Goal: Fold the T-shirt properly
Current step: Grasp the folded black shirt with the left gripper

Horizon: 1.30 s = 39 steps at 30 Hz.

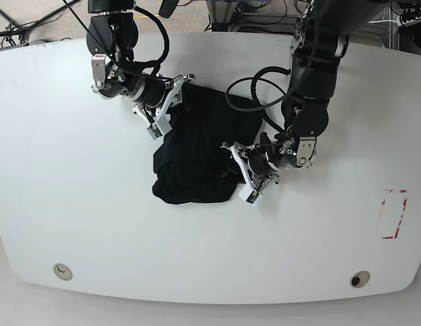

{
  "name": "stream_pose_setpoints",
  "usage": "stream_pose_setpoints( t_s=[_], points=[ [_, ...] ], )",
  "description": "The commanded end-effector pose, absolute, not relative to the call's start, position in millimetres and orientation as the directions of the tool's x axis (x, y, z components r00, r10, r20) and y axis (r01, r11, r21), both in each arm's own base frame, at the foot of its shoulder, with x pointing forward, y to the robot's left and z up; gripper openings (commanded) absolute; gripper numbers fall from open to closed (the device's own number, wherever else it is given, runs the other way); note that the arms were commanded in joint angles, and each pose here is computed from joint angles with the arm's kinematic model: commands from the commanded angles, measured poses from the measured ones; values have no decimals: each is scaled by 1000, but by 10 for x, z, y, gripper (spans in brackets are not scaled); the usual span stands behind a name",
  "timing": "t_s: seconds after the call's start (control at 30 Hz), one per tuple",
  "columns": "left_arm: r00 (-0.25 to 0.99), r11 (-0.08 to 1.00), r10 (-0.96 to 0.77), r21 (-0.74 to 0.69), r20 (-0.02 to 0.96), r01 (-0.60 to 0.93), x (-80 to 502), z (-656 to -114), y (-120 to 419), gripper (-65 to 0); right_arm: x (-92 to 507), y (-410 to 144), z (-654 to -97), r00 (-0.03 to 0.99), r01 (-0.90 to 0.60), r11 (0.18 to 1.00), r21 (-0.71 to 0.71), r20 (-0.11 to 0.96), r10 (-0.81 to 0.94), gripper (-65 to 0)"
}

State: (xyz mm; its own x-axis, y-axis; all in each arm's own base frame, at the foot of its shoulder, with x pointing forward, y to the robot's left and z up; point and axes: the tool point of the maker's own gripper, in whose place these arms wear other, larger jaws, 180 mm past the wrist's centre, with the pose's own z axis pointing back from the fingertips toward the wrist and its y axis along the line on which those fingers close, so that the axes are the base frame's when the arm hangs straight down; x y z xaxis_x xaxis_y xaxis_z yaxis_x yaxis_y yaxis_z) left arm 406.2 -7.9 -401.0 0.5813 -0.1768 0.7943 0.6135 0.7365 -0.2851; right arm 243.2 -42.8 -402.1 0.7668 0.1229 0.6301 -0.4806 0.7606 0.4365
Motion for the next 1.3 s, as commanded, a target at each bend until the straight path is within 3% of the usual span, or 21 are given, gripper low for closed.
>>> stream_pose_setpoints(
  t_s=[0.0,0.27,0.6,0.77,0.97,1.03,1.27],
  points=[
    [542,755,-176,-241,821,610,4279,-3828,44,-411,2464,-461,-3953,749,-496,759,422,651,127,-498],
    [460,775,-212,-139,862,617,4426,-3544,337,-411,2379,-658,-4014,753,-497,775,392,639,160,-498],
    [330,746,-344,43,879,664,4229,-3023,377,-411,2482,-553,-3414,613,-586,757,288,769,182,-498],
    [295,729,-292,12,910,685,3954,-2929,42,-411,2579,-733,-3350,604,-546,794,267,782,152,-498],
    [386,826,-203,-55,900,561,3872,-3076,-203,-404,2686,-904,-3300,591,-519,820,241,794,141,-498],
    [394,835,-183,-69,901,545,3801,-3129,-318,-378,2695,-926,-3301,591,-515,824,237,794,141,-498],
    [304,922,-98,-28,948,386,3714,-3126,-443,-147,2731,-958,-3394,614,-499,828,256,778,129,-498]
  ],
)
